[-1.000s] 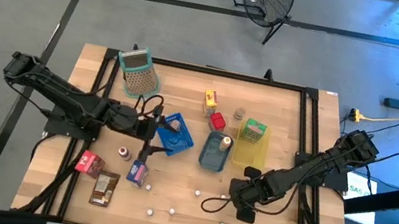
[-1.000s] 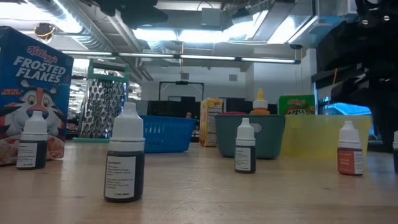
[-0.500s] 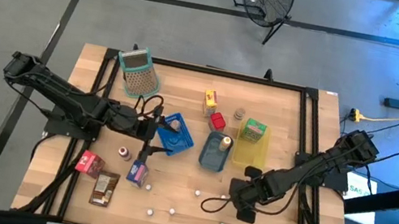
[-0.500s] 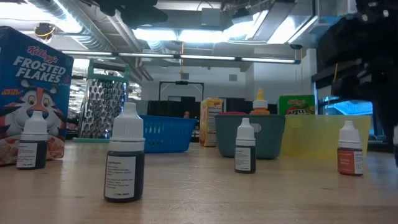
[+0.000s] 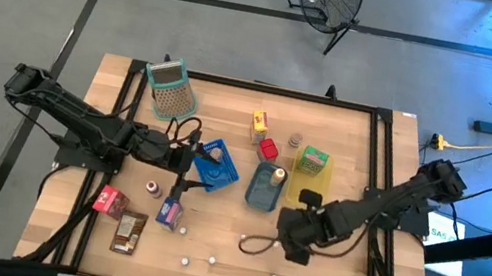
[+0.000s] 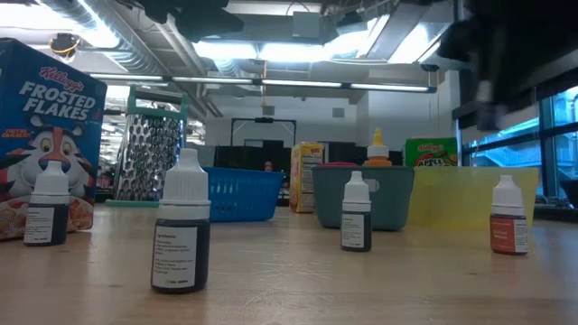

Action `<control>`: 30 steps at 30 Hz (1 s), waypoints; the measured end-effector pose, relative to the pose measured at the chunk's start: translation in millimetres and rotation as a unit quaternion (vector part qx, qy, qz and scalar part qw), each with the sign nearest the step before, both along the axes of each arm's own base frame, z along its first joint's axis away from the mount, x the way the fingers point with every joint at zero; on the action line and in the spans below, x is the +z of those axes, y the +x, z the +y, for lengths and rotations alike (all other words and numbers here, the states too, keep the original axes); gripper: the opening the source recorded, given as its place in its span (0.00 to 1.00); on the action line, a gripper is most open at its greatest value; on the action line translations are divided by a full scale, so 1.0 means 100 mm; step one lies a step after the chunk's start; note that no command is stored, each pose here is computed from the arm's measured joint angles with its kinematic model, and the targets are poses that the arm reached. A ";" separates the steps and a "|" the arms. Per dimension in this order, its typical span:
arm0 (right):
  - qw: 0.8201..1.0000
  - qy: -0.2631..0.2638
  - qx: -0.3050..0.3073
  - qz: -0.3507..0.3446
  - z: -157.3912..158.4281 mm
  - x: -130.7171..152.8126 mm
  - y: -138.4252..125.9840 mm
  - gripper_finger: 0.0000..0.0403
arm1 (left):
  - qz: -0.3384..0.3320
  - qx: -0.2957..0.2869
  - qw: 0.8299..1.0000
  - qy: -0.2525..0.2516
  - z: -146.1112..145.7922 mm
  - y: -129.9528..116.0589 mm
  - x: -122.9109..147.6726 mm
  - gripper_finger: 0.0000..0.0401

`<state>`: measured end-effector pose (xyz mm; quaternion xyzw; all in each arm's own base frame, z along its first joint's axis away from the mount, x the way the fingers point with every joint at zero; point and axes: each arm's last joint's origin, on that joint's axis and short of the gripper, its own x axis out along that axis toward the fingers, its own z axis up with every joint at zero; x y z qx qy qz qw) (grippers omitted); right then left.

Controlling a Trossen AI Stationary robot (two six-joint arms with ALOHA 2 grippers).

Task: Pick & Place Kitchen Items
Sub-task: Put the dark blue food coloring bottle into the green bin

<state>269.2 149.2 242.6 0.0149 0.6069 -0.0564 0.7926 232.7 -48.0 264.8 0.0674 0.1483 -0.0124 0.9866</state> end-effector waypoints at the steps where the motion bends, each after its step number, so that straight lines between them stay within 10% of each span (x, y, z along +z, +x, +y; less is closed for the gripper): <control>1: 1.000 0.001 0.000 -0.005 -0.04 0.03 0.04 0.17 | 0.000 0.000 1.000 0.000 0.00 0.00 0.00 0.69; 15: 0.997 0.009 0.031 -0.075 -0.48 0.13 0.41 0.16 | 0.002 -0.020 1.000 0.003 -0.09 -0.02 0.00 0.69; 30: 0.946 -0.087 0.311 -0.023 -0.51 -0.16 0.59 0.16 | 0.002 -0.021 1.000 0.012 -0.09 -0.02 0.00 0.69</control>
